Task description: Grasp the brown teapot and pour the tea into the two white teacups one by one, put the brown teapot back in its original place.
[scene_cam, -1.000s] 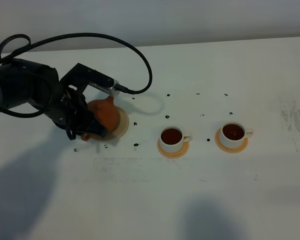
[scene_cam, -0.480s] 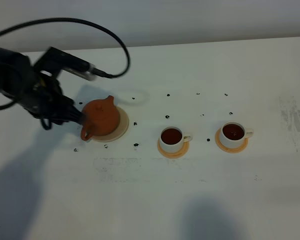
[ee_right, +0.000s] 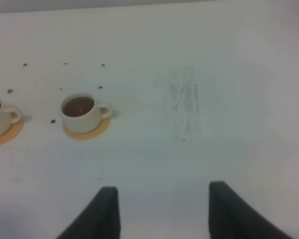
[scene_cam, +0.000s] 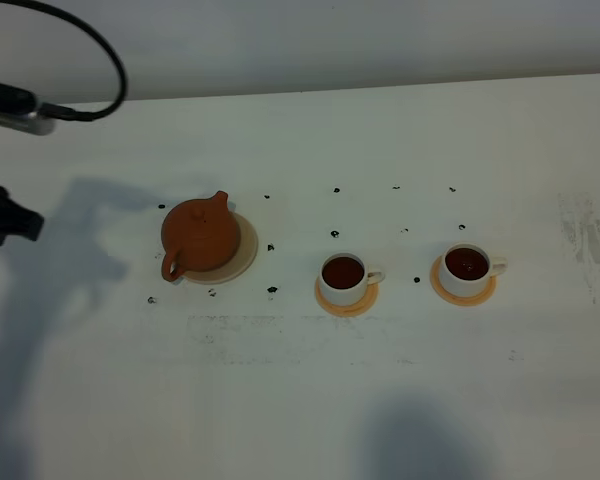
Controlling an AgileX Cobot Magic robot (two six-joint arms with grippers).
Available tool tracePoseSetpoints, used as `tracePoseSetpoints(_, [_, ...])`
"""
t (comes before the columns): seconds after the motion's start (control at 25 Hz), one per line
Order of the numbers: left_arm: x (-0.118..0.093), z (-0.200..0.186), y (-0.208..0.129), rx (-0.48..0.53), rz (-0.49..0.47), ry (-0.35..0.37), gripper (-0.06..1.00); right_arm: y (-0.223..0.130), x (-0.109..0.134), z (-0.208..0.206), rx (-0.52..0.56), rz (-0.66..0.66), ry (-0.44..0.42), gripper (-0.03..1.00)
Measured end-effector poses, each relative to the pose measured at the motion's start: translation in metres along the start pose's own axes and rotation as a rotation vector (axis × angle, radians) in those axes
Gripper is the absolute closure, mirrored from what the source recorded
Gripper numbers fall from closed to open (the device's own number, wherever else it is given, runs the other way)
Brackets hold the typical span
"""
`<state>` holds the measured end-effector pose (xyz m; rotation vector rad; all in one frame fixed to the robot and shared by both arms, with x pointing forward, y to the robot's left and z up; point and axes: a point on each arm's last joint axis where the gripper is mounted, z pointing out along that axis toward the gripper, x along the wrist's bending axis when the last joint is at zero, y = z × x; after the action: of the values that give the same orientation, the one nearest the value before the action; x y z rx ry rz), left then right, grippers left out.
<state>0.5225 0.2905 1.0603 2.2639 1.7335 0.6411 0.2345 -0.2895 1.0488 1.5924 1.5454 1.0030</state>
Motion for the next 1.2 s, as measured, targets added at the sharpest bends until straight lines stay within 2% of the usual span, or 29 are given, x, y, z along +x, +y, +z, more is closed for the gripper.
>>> tracePoseSetpoints(0.16, [0.002,-0.032,-0.037,-0.017,-0.076,0.019,0.53,0.000,0.000,0.000,0.000,0.000,0.000,0.55])
tracePoseSetpoints(0.32, [-0.006,-0.061,-0.079,-0.044,-0.143,0.007,0.53,0.000,0.000,0.000,0.000,0.000,0.000,0.55])
tracePoseSetpoints(0.6, [-0.028,-0.108,-0.149,-0.264,-0.245,-0.087,0.53,0.000,0.000,0.000,0.000,0.000,0.000,0.55])
tracePoseSetpoints(0.92, [-0.041,-0.119,-0.202,-0.365,-0.307,-0.090,0.53,0.000,0.000,0.000,0.000,0.000,0.000,0.55])
tracePoseSetpoints(1.2, [-0.047,-0.110,-0.225,-0.425,-0.310,-0.084,0.53,0.000,0.000,0.000,0.000,0.000,0.000,0.55])
